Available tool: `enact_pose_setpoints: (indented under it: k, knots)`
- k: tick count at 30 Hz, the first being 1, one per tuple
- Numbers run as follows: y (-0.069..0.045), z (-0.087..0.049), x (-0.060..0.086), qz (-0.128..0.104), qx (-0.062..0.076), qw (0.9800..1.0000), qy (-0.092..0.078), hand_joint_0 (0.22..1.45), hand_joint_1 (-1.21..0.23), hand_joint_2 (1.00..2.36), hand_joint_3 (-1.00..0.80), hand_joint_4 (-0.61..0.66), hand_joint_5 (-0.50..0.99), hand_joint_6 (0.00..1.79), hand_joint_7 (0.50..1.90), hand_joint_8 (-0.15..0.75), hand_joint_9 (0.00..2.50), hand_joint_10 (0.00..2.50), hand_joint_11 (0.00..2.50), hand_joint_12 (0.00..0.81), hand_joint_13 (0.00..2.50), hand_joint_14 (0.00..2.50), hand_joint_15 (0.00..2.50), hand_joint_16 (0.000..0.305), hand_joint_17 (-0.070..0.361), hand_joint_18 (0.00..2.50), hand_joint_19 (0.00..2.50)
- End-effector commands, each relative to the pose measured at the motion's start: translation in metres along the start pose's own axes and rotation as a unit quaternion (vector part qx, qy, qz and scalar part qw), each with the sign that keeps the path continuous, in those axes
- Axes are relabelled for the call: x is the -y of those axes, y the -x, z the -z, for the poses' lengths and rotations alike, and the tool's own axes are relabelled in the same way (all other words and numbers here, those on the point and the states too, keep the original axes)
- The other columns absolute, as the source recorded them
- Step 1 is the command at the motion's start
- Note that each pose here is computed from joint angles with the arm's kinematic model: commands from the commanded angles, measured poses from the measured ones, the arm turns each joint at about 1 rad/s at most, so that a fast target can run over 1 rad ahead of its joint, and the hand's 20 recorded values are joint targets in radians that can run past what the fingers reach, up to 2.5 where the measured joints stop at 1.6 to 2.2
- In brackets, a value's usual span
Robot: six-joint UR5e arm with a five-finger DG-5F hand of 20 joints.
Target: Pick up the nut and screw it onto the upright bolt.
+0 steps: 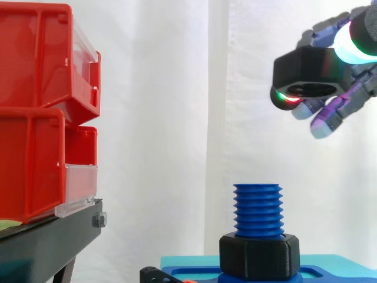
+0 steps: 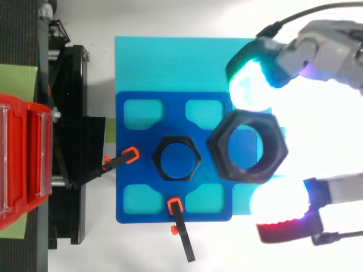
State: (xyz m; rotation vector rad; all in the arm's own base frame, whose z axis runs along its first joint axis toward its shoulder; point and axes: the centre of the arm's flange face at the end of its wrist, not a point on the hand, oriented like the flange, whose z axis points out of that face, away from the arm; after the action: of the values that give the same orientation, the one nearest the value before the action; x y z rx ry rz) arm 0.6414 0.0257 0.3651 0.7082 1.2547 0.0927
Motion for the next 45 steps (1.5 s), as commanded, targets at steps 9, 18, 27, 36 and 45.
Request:
enact_pose_setpoints:
  k: [9, 18, 27, 36, 45]
  knots:
    - [-0.025, -0.011, -0.002, 0.024, -0.014, 0.9979, 0.059, 0.58, -0.72, 1.0, -0.5, 0.3, -0.14, 0.5, 1.28, 0.362, 0.86, 0.0, 0.18, 0.372, 0.85, 0.0, 0.05, 0.047, 0.106, 0.68, 0.11]
    - [-0.032, -0.015, -0.002, 0.045, -0.012, 0.9956, 0.081, 0.58, -0.72, 1.0, -0.5, 0.3, -0.14, 0.5, 1.28, 0.359, 0.85, 0.01, 0.18, 0.371, 0.83, 0.0, 0.06, 0.046, 0.103, 0.66, 0.08]
    - [-0.039, -0.028, 0.008, 0.051, -0.012, 0.9954, 0.08, 0.57, -0.72, 1.0, -0.5, 0.29, -0.14, 0.5, 1.29, 0.357, 0.85, 0.01, 0.18, 0.374, 0.8, 0.0, 0.05, 0.046, 0.104, 0.65, 0.11]
    - [-0.047, -0.047, 0.022, 0.054, -0.021, 0.9955, 0.075, 0.56, -0.7, 1.0, -0.5, 0.29, -0.14, 0.5, 1.28, 0.356, 0.86, 0.01, 0.17, 0.385, 0.78, 0.0, 0.04, 0.048, 0.108, 0.66, 0.19]
    - [-0.056, -0.054, 0.033, 0.053, -0.017, 0.9955, 0.077, 0.55, -0.67, 1.0, -0.5, 0.3, -0.14, 0.5, 1.3, 0.367, 0.94, 0.01, 0.2, 0.388, 0.85, 0.0, 0.06, 0.056, 0.126, 0.8, 0.25]
